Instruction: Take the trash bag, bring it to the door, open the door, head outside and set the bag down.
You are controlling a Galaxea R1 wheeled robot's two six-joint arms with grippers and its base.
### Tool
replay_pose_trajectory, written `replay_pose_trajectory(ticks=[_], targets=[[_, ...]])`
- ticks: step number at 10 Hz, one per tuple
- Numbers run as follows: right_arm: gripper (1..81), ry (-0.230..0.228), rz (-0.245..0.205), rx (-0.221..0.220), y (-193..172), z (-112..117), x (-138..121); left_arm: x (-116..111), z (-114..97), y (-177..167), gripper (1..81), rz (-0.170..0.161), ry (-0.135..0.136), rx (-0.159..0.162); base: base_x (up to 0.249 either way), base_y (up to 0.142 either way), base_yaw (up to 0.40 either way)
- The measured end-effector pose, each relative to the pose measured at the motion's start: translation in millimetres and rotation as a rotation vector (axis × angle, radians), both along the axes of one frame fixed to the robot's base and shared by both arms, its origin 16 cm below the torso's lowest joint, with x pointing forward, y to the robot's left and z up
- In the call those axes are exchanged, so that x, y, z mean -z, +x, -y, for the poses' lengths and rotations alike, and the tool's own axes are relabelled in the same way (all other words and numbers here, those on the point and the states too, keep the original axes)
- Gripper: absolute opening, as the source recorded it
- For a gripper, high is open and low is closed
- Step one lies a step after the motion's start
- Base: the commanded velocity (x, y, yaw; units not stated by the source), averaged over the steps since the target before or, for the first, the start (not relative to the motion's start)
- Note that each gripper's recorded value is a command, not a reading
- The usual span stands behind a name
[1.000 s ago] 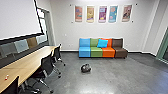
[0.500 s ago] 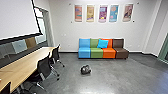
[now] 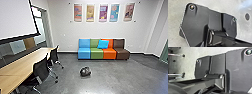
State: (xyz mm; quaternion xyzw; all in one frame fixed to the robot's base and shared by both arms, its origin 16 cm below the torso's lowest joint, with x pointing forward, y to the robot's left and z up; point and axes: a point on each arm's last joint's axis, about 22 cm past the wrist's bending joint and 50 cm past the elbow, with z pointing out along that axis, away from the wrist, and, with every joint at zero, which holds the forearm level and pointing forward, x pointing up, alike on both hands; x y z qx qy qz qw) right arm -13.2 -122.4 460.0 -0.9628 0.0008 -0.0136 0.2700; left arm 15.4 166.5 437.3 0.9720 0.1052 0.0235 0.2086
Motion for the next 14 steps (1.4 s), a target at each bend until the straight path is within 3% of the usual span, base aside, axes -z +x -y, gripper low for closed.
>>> replay_pose_trajectory(ticks=[7, 14], targets=[[81.1, 0.001, -0.001, -0.001, -0.3, -1.0, -0.2, -0.6, 5.9, 0.4, 81.1, 0.000, -0.007, 0.000, 0.195, 0.000, 0.000], [81.1, -0.001, -0.001, 0.000, -0.5, 0.5, 0.1, 0.1, 2.3, 0.6, 81.1, 0.001, -0.001, 0.000, 0.195, 0.078, 0.000]])
